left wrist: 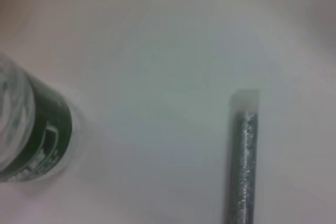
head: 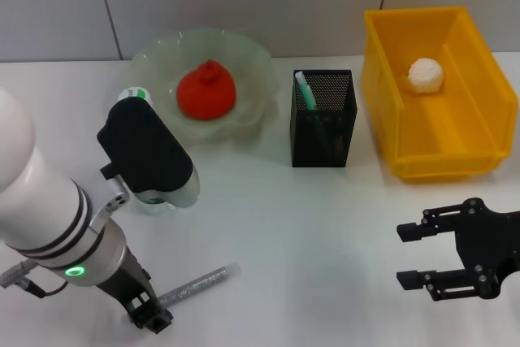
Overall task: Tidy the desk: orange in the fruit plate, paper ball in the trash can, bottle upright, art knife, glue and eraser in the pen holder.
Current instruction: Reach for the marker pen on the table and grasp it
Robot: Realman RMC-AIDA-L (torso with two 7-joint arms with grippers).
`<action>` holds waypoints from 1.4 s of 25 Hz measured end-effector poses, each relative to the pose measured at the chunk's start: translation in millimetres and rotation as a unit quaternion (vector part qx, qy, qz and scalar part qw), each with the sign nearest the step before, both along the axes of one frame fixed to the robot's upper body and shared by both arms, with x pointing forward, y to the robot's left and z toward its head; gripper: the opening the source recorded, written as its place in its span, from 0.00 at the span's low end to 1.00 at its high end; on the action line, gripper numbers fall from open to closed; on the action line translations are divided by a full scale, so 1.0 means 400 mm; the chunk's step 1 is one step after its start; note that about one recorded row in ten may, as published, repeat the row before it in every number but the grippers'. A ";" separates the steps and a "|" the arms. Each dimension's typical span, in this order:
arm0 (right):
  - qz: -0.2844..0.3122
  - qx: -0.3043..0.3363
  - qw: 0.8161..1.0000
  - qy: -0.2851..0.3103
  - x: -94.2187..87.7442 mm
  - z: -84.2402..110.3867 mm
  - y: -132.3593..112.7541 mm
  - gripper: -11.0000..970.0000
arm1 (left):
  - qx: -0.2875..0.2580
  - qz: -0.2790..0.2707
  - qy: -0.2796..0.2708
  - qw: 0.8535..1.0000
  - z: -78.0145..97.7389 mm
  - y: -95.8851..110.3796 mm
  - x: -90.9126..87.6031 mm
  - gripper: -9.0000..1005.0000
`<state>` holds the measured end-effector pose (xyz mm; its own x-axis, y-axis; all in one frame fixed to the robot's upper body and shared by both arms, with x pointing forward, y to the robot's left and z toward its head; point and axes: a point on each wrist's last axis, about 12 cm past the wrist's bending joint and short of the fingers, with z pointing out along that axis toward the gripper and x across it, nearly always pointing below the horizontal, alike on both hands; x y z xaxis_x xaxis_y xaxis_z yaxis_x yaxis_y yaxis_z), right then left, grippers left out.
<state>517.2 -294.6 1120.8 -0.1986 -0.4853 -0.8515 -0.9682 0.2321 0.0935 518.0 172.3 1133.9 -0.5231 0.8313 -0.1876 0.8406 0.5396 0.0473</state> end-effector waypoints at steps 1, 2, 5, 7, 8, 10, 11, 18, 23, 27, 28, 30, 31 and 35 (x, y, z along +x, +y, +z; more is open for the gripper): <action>0.000 -0.001 1.000 0.000 0.002 0.000 0.001 0.66 | 0.005 -0.003 -0.001 1.000 -0.001 -0.006 0.002 0.62; 0.000 -0.002 1.000 0.001 0.002 -0.002 0.002 0.66 | 0.008 -0.005 -0.001 1.000 -0.002 -0.010 0.003 0.62; 0.001 -0.003 1.000 0.001 0.003 -0.002 0.003 0.66 | 0.016 -0.011 0.002 1.000 -0.006 -0.025 0.009 0.62; 0.007 -0.003 1.000 -0.001 0.002 -0.002 0.005 0.66 | 0.020 -0.013 0.002 1.000 -0.007 -0.031 0.014 0.62; 0.012 -0.004 1.000 -0.002 0.000 -0.004 0.007 0.66 | 0.020 -0.014 0.001 1.000 -0.007 -0.034 0.016 0.62; 0.013 -0.004 1.000 -0.002 -0.001 -0.005 0.007 0.66 | 0.020 -0.014 -0.002 1.000 -0.007 -0.038 0.019 0.62; 0.013 -0.004 1.000 -0.002 -0.002 -0.006 0.007 0.66 | 0.019 -0.014 -0.003 1.000 -0.007 -0.039 0.019 0.61; 0.009 -0.005 1.000 -0.003 -0.001 -0.008 0.006 0.66 | 0.020 -0.016 0.000 1.000 -0.010 -0.043 0.020 0.59; 0.009 -0.006 1.000 -0.007 0.004 -0.006 0.008 0.66 | 0.025 -0.018 0.005 1.000 -0.012 -0.049 0.024 0.54; 0.006 -0.007 1.000 -0.007 0.006 -0.008 0.008 0.66 | 0.029 -0.021 0.008 0.999 -0.017 -0.052 0.026 0.48; 0.006 -0.007 1.000 -0.006 0.006 -0.009 0.009 0.66 | 0.029 -0.021 0.008 0.999 -0.017 -0.052 0.026 0.47; 0.006 -0.006 1.000 -0.005 0.006 -0.010 0.009 0.66 | 0.031 -0.021 0.009 0.999 -0.020 -0.053 0.029 0.45; 0.006 -0.007 1.000 -0.004 0.006 -0.010 0.009 0.66 | 0.031 -0.021 0.009 0.999 -0.020 -0.053 0.029 0.44; 0.006 -0.011 1.000 -0.003 0.009 -0.013 0.011 0.66 | 0.031 -0.022 0.008 0.999 -0.018 -0.056 0.032 0.41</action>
<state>520.8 -290.3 1115.5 -0.1885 -0.5056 -0.8419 -0.9712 0.2230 0.0835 530.7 150.0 1126.5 -0.4878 0.8637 -0.1269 0.8645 0.4981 0.0668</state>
